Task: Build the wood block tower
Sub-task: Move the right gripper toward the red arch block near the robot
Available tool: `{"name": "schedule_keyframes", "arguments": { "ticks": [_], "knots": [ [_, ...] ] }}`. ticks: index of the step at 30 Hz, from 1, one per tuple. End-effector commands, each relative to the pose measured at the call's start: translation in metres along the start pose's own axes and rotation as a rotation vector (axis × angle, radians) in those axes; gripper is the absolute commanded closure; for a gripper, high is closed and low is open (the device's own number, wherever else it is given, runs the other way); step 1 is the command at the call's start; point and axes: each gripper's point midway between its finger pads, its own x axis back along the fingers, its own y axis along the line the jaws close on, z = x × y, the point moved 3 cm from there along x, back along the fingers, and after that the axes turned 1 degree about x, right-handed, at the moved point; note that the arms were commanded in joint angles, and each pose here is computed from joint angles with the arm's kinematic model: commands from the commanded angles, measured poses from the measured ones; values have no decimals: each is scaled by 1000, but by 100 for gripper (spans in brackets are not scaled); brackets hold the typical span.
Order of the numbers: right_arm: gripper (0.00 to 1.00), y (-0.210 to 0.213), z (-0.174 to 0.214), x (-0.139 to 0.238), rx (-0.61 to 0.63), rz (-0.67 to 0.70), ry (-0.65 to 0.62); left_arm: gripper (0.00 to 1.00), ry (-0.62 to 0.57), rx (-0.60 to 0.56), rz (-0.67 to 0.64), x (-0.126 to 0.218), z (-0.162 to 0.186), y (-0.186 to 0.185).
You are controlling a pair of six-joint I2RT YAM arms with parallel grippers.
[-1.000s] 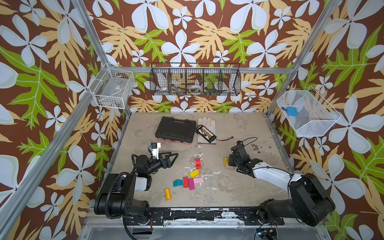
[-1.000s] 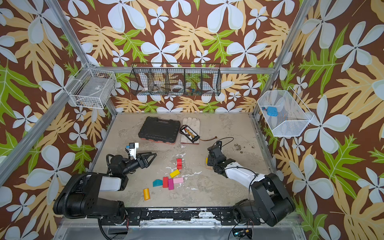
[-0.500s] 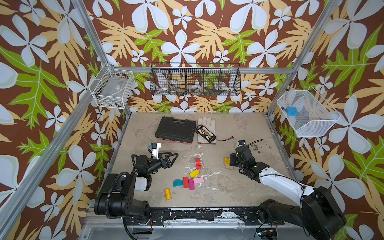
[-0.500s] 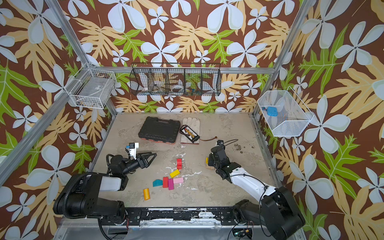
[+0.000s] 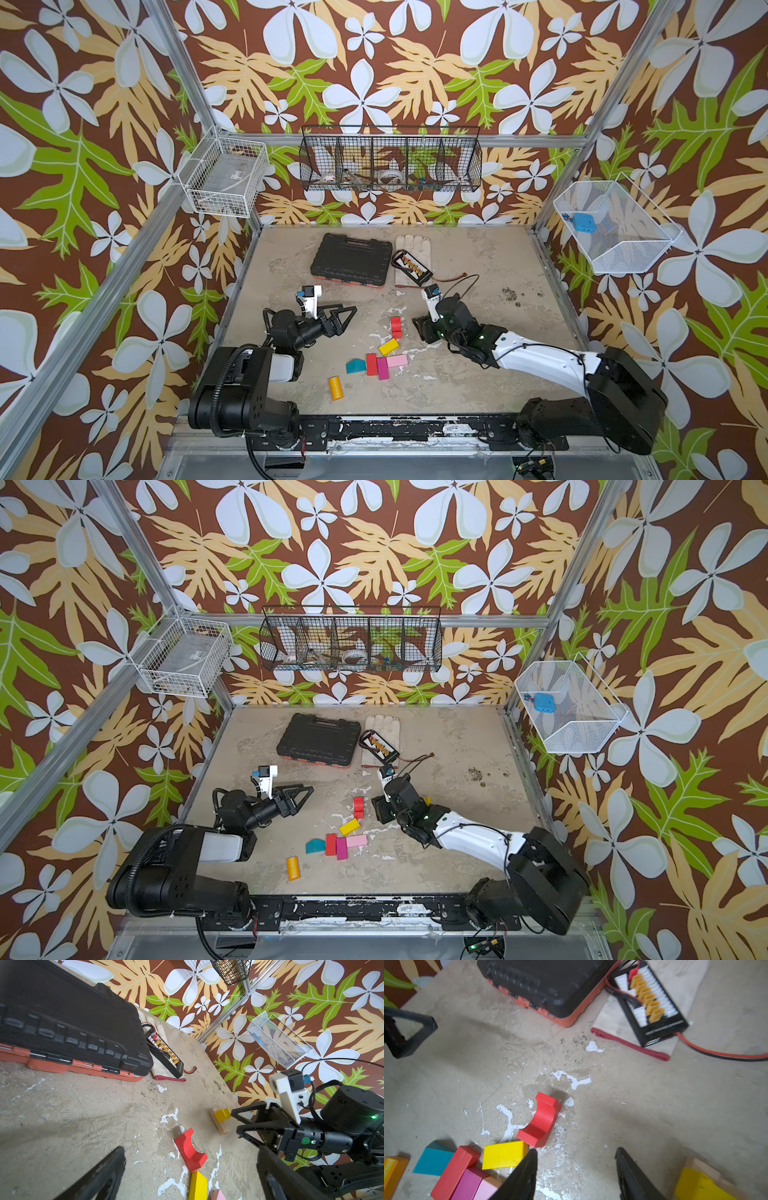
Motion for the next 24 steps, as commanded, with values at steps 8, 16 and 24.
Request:
{"name": "schedule_keyframes", "arguments": {
  "ticks": [8,16,24],
  "knots": [
    [35,25,21,-41,87,-7,149,0,-10,-25,25,-1,-4,-5],
    [33,22,29,-53,96,25,202,0,-9,-24,26,-1,-4,-5],
    [31,28,28,-53,103,-10,196,0,-10,-27,29,-1,-5,-6]
  ]
}}
